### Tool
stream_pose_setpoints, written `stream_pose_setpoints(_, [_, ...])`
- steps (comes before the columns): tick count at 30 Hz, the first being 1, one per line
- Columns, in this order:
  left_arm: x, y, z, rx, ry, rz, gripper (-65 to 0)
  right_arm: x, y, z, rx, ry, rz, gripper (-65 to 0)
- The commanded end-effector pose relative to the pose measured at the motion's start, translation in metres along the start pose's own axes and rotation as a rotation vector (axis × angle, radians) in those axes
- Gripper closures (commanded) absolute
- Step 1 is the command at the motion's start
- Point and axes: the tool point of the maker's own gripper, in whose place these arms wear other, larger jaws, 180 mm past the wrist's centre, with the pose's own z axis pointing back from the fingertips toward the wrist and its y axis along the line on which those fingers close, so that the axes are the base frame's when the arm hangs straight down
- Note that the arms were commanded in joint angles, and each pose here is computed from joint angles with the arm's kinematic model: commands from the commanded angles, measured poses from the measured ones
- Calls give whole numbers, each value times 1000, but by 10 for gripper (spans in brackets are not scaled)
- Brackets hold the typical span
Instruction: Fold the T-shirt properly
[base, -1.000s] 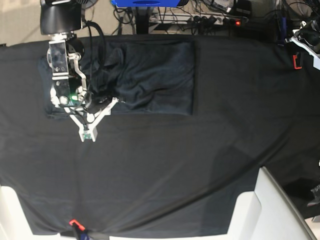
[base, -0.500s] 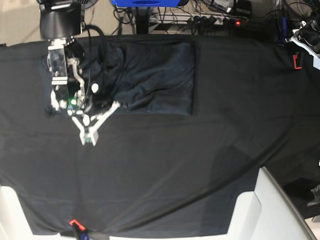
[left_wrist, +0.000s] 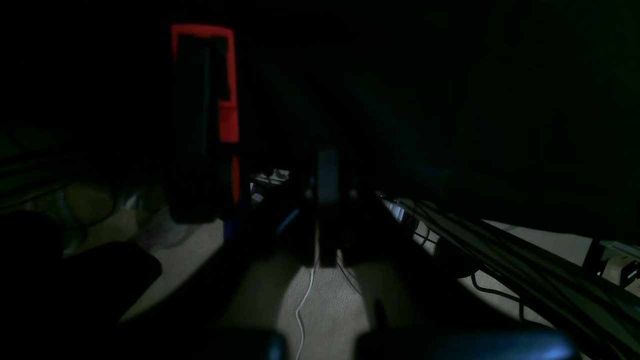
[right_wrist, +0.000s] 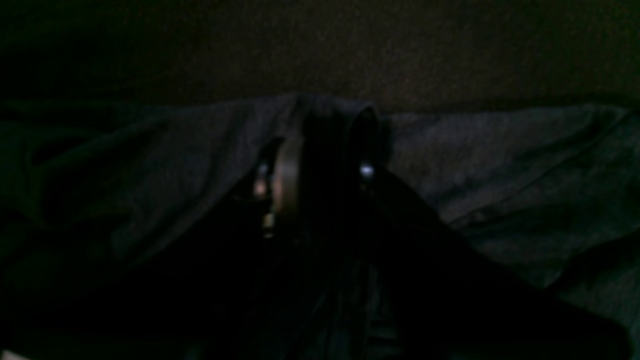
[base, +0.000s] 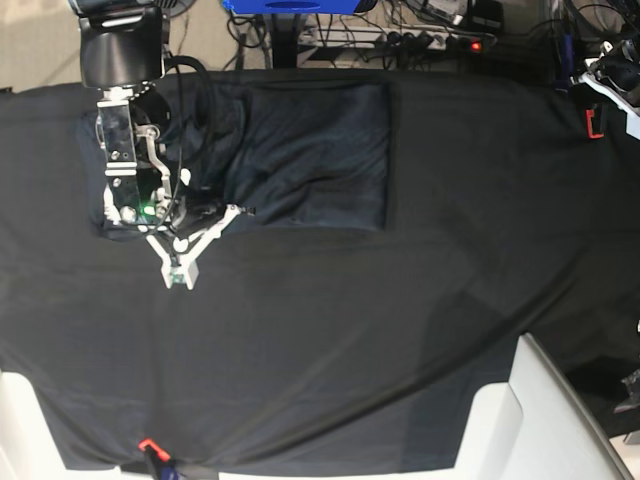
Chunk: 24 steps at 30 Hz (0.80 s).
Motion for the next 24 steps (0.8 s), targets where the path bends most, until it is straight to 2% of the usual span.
stream_pose_setpoints(1, [14,5,6,5,-34,-25,0,14,-5,6,-4,-37,-19,-153])
stream_pose_setpoints(4, [14,5,6,5,-34,-25,0,18,-15,17,-16,-63,-63,-164])
stream_pose_setpoints(10, [14,5,6,5,-35,-25,0,20,-16,65,-34,-155,-34,-170])
stream_pose_setpoints(14, [19,4,3,5,-43,-26,0,-13,-17,98,-51,-167,0,-263])
stream_pose_setpoints(17, [19,7,-4,33,-17,-48,0,-35,-17,101,-52,-131,-4,-321])
stream_pose_setpoints(24, [20,8,-7,53,-3,-69,0,-78,-17,99,-51,-42,-11,-320])
